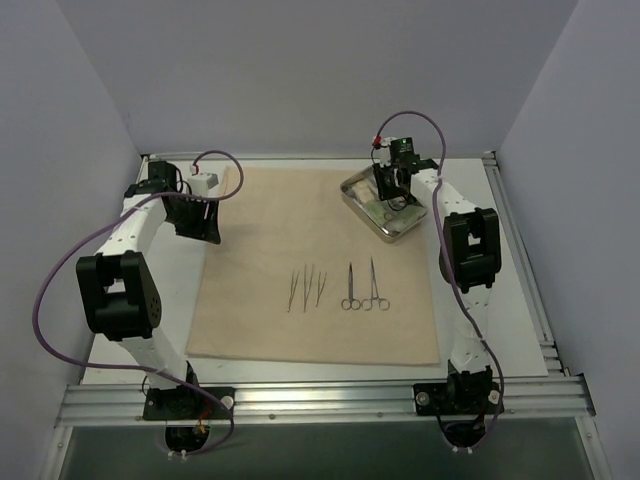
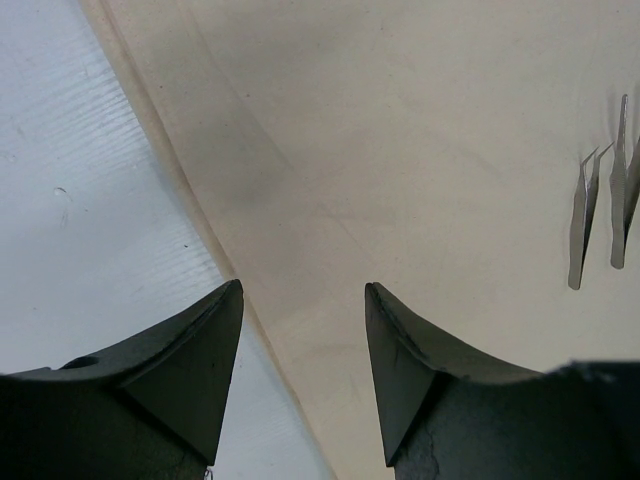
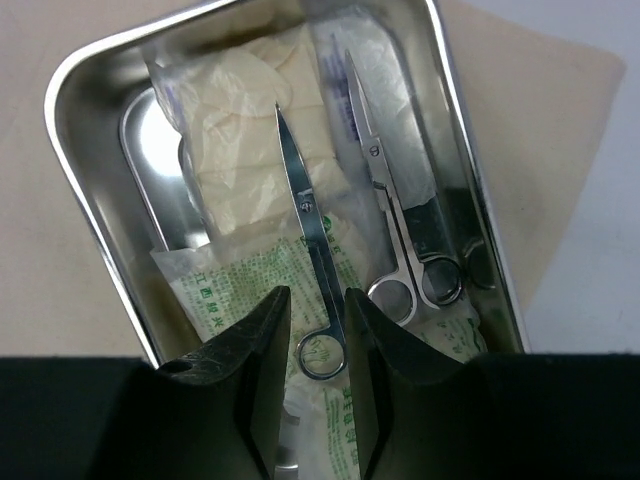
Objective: Open and lay out the surgical kit
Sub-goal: Pick up the medical item from the container.
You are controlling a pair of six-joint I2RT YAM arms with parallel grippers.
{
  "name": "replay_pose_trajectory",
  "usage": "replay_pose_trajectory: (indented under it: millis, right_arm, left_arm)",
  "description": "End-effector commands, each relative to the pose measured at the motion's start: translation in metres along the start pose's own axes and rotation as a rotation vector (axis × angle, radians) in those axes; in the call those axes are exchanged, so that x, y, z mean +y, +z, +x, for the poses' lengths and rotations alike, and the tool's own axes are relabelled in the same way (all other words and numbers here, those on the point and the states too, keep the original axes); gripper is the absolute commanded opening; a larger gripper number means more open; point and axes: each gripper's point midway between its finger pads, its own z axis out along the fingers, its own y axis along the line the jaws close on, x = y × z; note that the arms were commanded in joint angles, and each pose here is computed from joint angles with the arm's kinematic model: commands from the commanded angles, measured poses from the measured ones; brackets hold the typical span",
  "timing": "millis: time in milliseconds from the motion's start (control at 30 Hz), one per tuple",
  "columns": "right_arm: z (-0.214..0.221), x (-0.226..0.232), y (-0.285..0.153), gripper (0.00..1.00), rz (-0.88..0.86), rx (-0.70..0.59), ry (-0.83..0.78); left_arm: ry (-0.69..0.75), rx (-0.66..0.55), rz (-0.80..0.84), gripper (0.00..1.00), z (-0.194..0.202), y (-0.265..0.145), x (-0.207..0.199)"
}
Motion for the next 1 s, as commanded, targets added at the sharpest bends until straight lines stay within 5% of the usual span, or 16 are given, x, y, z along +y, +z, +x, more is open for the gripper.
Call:
replay_pose_trajectory:
  millis: [0,733,967]
  right_arm:
    - [-0.005,-0.005,-0.001,0.25,-0.037,0.014,-0.035]
    - [0.045,0.000,0.040,0.24,-0.120,0.140,-0.023]
    - [0.041,-0.002,0.036,0.12,-0.122,0.136,-0.071]
  left_arm:
    - [0.017,-0.022,-0.022,0.61,-0.012,-0.004,0.009]
    - [0.009,-0.009,-0.016,0.61,-0.009,0.002,0.011]
    - [0.010,-0.008,-0.015,0.61,-0.009,0.001,0.010]
